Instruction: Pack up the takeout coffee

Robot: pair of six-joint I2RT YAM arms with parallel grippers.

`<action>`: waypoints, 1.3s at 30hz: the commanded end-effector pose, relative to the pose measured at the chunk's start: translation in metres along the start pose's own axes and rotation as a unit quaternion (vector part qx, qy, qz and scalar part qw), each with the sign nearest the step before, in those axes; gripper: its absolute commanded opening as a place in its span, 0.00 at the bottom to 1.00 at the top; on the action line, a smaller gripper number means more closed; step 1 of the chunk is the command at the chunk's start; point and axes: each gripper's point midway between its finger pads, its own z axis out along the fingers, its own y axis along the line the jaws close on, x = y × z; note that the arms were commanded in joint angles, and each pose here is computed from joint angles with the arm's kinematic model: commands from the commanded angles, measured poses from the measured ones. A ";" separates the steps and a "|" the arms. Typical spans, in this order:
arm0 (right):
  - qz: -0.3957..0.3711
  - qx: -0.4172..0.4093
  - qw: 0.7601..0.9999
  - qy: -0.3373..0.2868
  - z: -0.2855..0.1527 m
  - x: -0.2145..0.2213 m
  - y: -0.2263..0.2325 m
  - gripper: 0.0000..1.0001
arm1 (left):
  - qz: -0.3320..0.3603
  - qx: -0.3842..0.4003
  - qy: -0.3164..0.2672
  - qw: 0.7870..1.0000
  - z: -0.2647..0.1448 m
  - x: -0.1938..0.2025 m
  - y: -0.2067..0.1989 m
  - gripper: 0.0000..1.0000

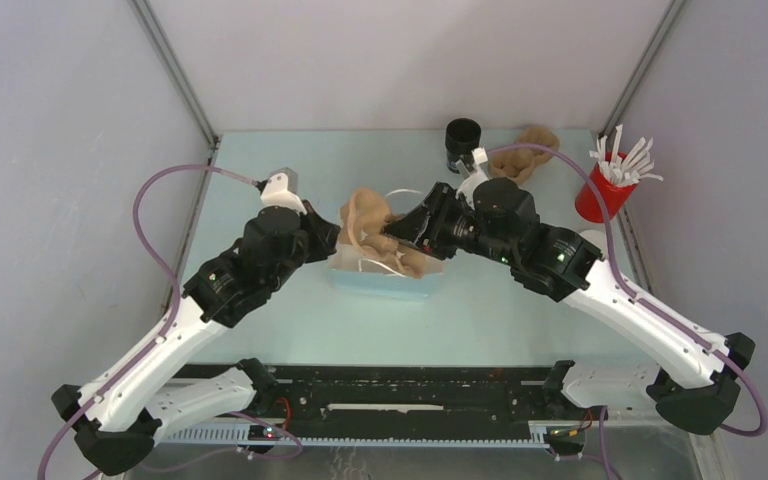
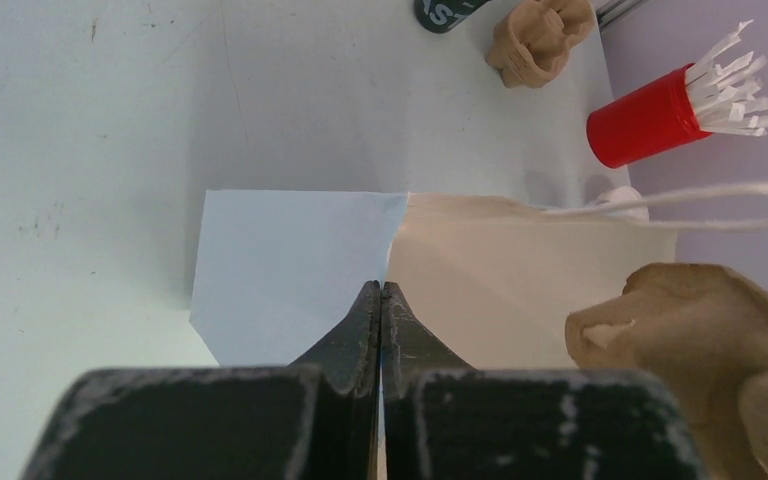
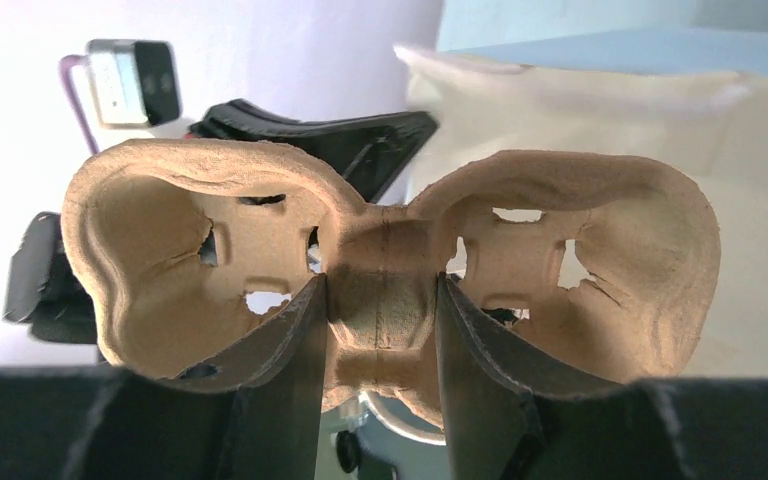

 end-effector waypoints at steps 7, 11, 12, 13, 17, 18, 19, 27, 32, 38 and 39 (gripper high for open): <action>-0.057 0.092 0.991 -0.072 -0.002 -0.015 -0.036 0.26 | -0.020 0.011 -0.023 0.999 -0.002 -0.006 -0.002 0.00; -0.085 0.089 0.990 -0.068 0.001 -0.021 -0.039 0.26 | -0.019 0.017 -0.017 1.000 -0.001 -0.003 -0.004 0.00; -0.096 0.078 0.990 -0.062 0.003 -0.022 -0.036 0.26 | -0.019 0.020 -0.015 1.000 -0.001 -0.002 -0.005 0.00; -0.107 0.062 0.991 -0.054 0.004 -0.021 -0.031 0.25 | -0.018 0.024 -0.014 0.999 -0.001 -0.001 -0.007 0.00; -0.137 0.012 0.989 -0.052 0.009 -0.025 -0.010 0.25 | -0.013 0.042 -0.011 0.999 -0.001 -0.001 -0.013 0.00; -0.140 0.004 0.989 -0.047 0.011 -0.024 -0.007 0.25 | -0.013 0.045 -0.010 0.999 -0.001 -0.001 -0.014 0.00; -0.141 0.005 0.989 -0.046 0.014 -0.025 -0.007 0.25 | -0.011 0.049 -0.009 0.999 -0.001 0.000 -0.015 0.00; -0.134 0.012 0.990 -0.038 0.019 -0.028 -0.011 0.25 | -0.009 0.058 -0.007 0.998 -0.002 0.002 -0.017 0.00; -0.107 -0.028 0.993 -0.033 0.005 -0.028 0.009 0.25 | -0.007 0.057 -0.008 0.998 -0.002 0.002 -0.017 0.00; -0.106 -0.035 0.993 -0.043 -0.001 -0.031 0.018 0.24 | -0.008 0.059 -0.007 0.998 -0.001 0.003 -0.017 0.00; -0.104 -0.037 0.993 -0.041 0.000 -0.031 0.020 0.24 | -0.007 0.059 -0.007 0.998 -0.002 0.003 -0.017 0.00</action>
